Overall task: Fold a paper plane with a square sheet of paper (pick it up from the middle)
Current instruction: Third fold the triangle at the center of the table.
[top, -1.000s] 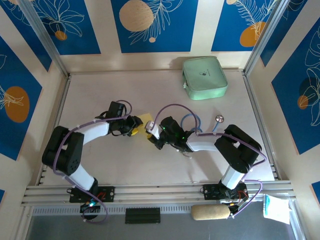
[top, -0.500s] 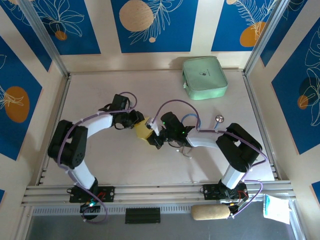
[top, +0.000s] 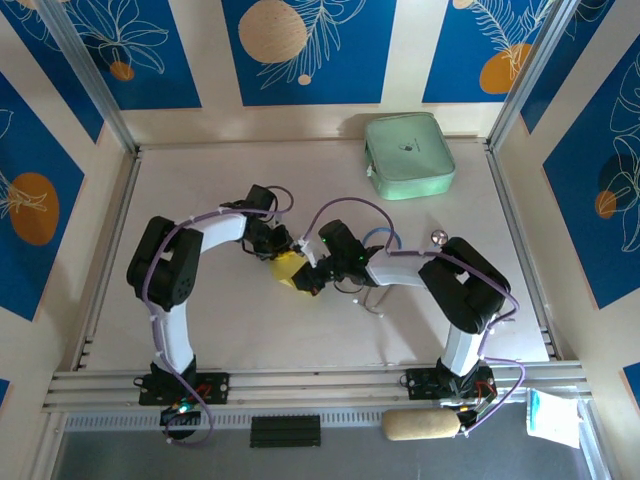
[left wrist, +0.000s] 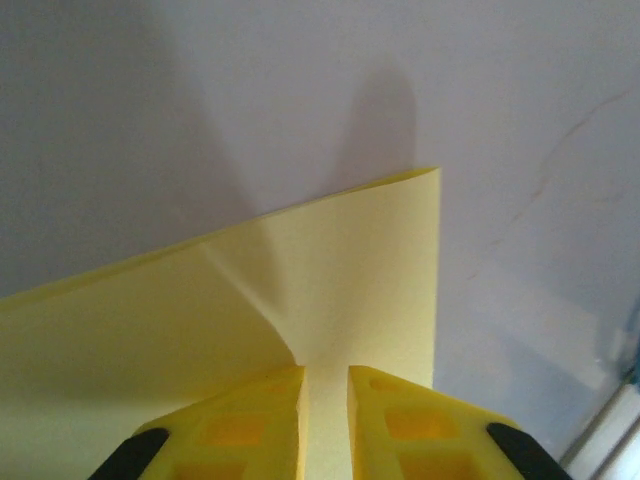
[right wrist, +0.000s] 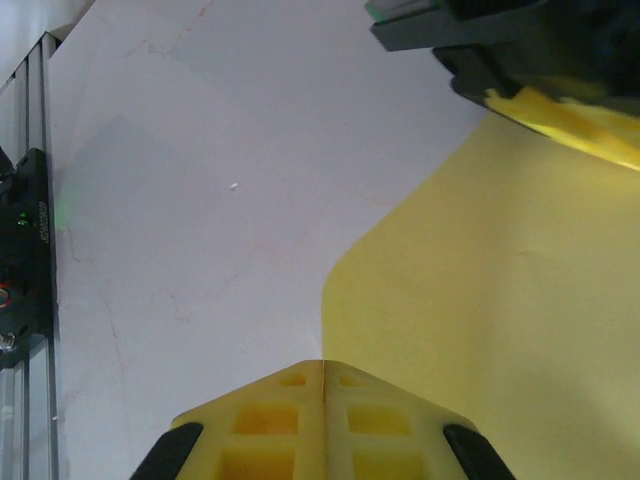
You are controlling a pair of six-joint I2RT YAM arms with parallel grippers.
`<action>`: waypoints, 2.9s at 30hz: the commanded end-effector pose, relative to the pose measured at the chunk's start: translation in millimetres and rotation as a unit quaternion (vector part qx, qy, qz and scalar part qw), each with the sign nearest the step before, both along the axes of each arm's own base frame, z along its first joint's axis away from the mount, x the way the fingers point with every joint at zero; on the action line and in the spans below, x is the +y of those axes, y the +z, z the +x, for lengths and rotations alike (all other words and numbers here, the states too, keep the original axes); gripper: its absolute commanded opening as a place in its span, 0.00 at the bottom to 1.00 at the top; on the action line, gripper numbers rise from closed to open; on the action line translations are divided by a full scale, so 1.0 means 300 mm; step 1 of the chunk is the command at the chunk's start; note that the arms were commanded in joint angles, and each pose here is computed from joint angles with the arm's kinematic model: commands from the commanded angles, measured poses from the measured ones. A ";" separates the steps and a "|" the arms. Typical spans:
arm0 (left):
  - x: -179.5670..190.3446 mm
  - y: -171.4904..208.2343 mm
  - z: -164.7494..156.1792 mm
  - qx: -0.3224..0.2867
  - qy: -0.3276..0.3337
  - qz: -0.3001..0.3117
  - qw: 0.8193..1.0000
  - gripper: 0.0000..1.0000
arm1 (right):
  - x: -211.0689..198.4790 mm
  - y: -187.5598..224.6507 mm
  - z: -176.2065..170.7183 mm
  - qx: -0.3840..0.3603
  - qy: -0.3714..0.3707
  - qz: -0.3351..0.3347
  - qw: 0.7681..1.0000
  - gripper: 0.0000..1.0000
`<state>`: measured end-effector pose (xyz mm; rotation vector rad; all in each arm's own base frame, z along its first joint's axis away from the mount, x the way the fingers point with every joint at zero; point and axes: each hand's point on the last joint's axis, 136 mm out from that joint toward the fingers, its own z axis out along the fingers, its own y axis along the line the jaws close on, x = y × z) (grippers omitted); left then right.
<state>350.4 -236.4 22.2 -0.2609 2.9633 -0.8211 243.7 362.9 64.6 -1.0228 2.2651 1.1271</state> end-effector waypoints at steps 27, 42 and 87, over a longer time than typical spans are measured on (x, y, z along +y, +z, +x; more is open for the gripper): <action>0.000 -0.063 -0.047 0.027 -0.041 0.033 0.998 0.08 | -0.080 -0.109 0.139 0.061 -0.126 -0.092 0.986 0.00; -0.012 -0.070 -0.055 0.029 -0.050 0.027 0.998 0.07 | -0.070 -0.116 0.153 0.056 -0.123 -0.103 0.986 0.00; 0.056 0.221 -0.004 -0.082 0.105 -0.034 0.991 0.31 | -0.088 -0.182 0.122 0.102 -0.127 -0.133 0.978 0.00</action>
